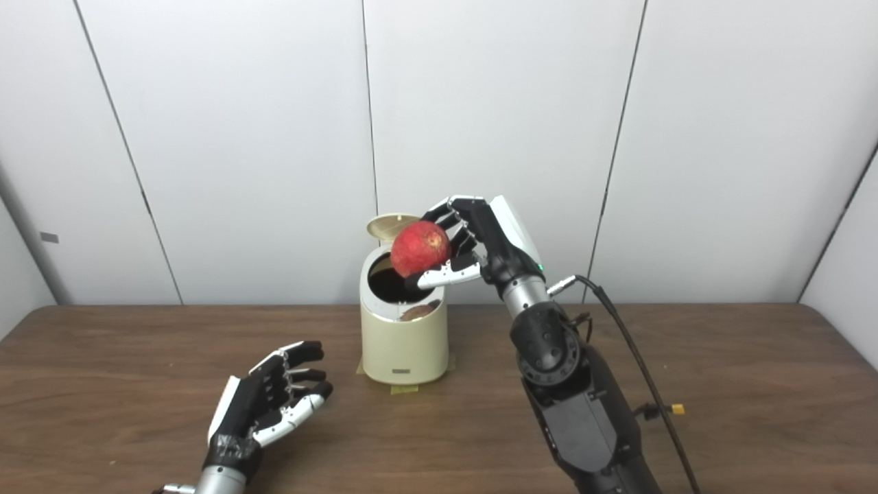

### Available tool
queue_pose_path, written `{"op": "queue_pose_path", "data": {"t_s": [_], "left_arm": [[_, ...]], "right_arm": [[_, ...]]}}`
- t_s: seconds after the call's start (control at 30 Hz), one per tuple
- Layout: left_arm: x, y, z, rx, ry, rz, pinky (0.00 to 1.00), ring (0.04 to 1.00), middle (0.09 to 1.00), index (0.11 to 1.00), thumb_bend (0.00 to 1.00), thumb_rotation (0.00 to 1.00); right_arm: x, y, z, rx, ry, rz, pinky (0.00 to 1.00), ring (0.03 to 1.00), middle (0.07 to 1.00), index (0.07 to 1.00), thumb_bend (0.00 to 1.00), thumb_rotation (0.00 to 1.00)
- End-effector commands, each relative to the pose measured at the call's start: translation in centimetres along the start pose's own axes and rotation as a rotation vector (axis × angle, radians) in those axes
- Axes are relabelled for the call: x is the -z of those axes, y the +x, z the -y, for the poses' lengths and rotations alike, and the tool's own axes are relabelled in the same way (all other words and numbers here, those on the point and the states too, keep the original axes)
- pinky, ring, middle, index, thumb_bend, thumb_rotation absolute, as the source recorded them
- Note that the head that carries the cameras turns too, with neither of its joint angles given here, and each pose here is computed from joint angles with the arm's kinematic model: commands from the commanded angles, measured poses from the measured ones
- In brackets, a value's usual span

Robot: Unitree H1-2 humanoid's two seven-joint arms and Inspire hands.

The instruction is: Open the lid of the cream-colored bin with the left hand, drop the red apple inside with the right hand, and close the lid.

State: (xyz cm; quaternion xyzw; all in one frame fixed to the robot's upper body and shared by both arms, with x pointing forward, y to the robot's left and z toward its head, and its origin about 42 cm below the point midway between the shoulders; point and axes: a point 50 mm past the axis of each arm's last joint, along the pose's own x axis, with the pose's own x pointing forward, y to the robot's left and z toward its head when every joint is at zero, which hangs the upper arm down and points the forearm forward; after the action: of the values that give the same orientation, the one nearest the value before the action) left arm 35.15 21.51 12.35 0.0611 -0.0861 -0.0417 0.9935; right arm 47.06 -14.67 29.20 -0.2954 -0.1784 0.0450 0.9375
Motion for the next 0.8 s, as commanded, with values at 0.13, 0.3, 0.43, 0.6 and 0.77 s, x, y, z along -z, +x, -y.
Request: {"op": "queue_pose_path", "data": {"t_s": [0.13, 0.3, 0.43, 0.6, 0.77], "left_arm": [[-1.0, 0.8, 0.7, -0.002, -0.011, 0.056, 0.57, 0.687, 0.774, 0.754, 0.6, 0.17], [-1.2, 0.9, 0.8, -0.003, -0.013, 0.064, 0.57, 0.691, 0.777, 0.758, 0.59, 0.15], [-1.3, 0.9, 0.9, -0.004, -0.014, 0.066, 0.57, 0.686, 0.768, 0.753, 0.61, 0.17], [-1.4, 0.9, 1.0, -0.003, -0.013, 0.071, 0.58, 0.682, 0.774, 0.759, 0.6, 0.16], [-1.4, 0.9, 1.1, -0.003, -0.029, 0.066, 0.59, 0.681, 0.769, 0.754, 0.61, 0.15]], "right_arm": [[-2.8, 2.3, 0.9, 0.04, 0.003, 0.075, 0.28, 0.332, 0.417, 0.526, 0.52, 0.0], [-2.5, 2.6, 0.3, 0.039, 0.011, 0.077, 0.28, 0.329, 0.418, 0.526, 0.52, 0.0], [-2.2, 2.5, 0.0, 0.04, 0.017, 0.077, 0.28, 0.332, 0.424, 0.524, 0.52, 0.0], [-2.1, 2.4, -0.2, 0.035, 0.026, 0.083, 0.28, 0.333, 0.433, 0.517, 0.53, 0.0], [-2.1, 2.3, -0.4, 0.014, -0.003, 0.1, 0.26, 0.345, 0.433, 0.533, 0.52, 0.0]]}}
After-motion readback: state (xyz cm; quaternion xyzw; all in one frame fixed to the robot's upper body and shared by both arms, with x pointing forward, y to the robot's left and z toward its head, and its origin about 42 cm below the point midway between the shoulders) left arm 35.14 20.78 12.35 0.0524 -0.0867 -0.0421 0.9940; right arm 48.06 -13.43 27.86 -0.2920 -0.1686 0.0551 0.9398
